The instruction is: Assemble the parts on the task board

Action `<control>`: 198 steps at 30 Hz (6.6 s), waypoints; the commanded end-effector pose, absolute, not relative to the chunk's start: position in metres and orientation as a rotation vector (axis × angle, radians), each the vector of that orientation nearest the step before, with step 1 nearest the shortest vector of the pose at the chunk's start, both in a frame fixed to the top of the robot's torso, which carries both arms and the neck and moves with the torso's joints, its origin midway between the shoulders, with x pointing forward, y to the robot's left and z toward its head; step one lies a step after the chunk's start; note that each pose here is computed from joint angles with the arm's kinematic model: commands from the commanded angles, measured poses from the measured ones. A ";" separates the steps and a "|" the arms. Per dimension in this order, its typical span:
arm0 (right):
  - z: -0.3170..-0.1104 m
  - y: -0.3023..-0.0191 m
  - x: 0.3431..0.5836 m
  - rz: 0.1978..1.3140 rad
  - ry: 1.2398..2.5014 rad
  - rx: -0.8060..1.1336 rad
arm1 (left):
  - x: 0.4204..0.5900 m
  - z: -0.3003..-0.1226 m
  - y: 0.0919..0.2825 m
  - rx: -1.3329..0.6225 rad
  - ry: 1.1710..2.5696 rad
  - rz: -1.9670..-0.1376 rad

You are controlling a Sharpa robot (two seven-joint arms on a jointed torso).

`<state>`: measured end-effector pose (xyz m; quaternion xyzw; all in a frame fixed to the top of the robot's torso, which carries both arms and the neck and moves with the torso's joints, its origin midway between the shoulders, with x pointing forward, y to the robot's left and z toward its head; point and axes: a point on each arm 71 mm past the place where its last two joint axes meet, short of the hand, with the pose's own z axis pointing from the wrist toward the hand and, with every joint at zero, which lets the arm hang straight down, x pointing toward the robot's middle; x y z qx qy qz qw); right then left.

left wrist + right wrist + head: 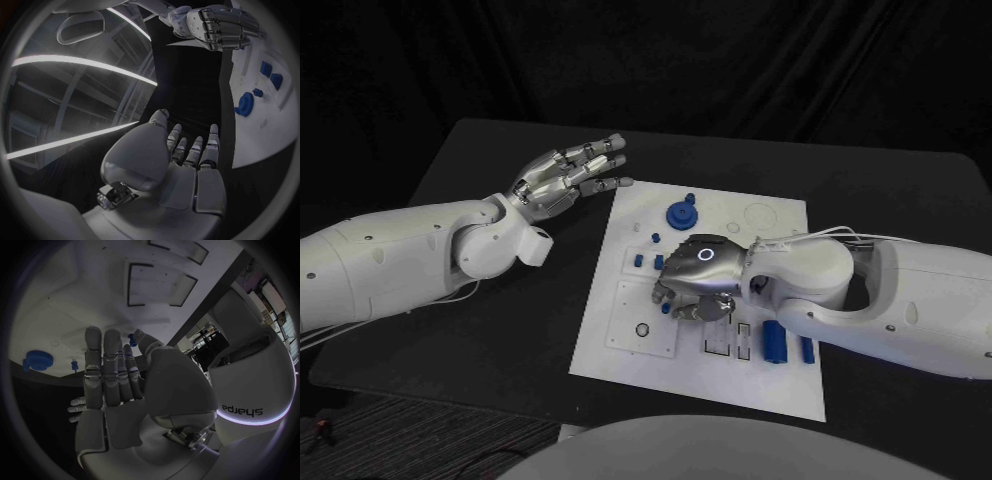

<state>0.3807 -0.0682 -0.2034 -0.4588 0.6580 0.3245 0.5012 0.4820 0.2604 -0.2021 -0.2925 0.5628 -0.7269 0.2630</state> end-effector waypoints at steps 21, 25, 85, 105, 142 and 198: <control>-0.146 -0.162 0.419 0.757 1.595 -0.692 | 0.479 -0.200 0.264 -0.795 1.491 -1.981; -0.153 -0.175 0.424 0.696 1.639 -0.677 | 0.479 -0.200 0.264 -0.794 1.490 -1.982; -0.189 -0.191 0.409 0.689 1.696 -0.714 | 0.480 -0.205 0.263 -0.806 1.516 -1.979; -0.157 -0.183 0.406 0.811 1.622 -0.565 | 0.479 -0.208 0.263 -0.816 1.538 -1.970; -0.193 -0.048 0.376 1.055 1.607 -0.911 | 0.482 -0.211 0.256 -0.812 1.554 -1.988; -0.209 -0.037 0.366 1.013 1.657 -1.002 | 0.484 -0.215 0.255 -0.821 1.577 -1.982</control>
